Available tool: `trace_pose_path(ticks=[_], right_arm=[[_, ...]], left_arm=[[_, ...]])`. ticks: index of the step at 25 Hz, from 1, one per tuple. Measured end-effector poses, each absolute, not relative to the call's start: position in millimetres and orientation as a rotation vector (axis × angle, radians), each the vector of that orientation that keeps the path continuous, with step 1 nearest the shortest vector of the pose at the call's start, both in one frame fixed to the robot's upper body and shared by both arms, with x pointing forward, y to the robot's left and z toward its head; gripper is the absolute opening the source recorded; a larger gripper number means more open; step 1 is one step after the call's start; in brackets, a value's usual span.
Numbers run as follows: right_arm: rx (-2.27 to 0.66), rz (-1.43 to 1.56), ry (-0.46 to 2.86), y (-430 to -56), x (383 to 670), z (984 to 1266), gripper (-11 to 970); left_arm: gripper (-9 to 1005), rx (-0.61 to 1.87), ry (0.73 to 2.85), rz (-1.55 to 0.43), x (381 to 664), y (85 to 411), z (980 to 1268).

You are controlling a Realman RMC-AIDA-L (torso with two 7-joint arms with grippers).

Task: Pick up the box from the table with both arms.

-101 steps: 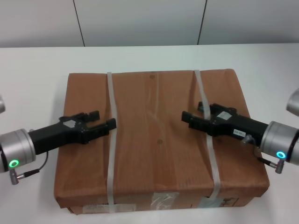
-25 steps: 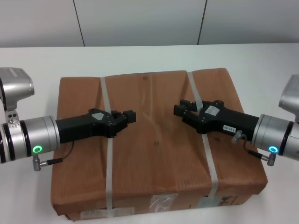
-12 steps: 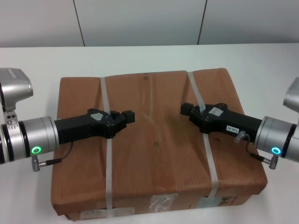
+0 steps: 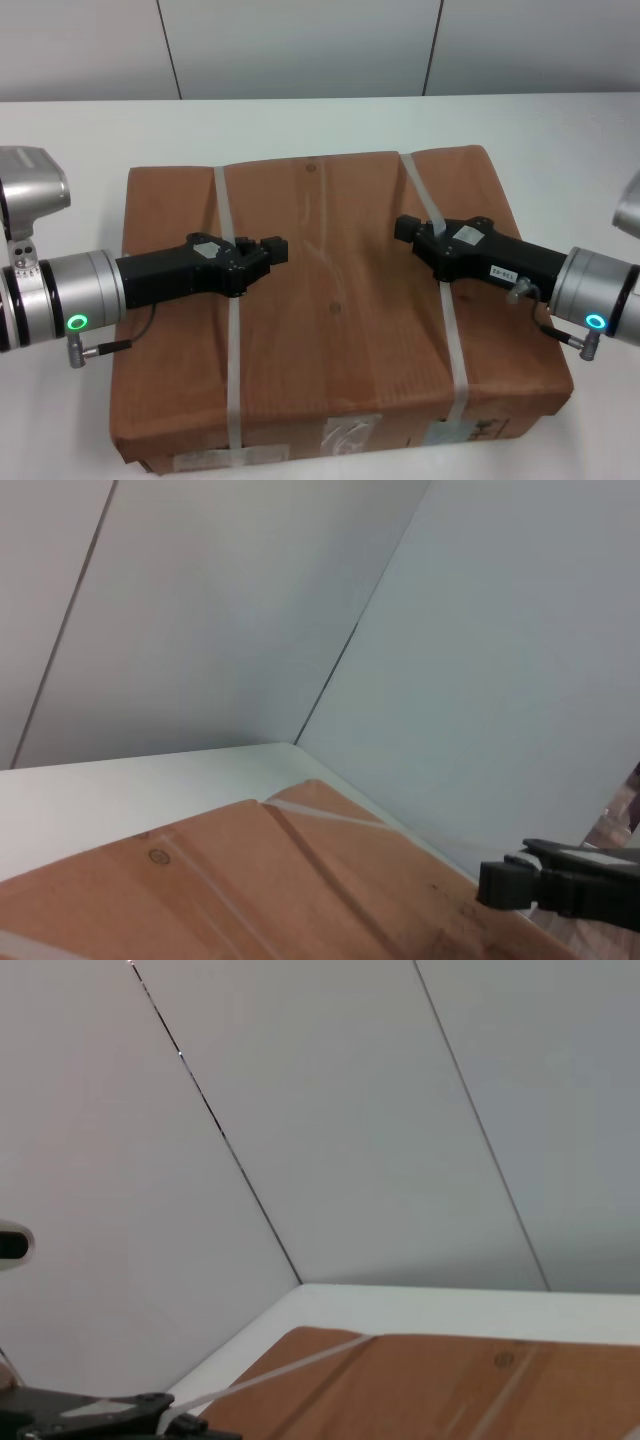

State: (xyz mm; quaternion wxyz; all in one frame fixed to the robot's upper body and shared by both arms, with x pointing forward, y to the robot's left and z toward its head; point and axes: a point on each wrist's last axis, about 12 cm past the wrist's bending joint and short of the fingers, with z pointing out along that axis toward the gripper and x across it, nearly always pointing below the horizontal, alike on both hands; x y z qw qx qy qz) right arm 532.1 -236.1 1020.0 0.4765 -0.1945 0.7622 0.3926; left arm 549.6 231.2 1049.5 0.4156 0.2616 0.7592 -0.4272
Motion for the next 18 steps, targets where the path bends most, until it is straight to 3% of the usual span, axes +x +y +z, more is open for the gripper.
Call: trace_pose_path(ticks=[18], right_arm=[[-0.485, 0.959, 1.624, -251.1, 509.7, 1033.5, 21]], left_arm=[[64, 0.735, 1.758, -1.137, 547.8, 231.1, 1073.9]])
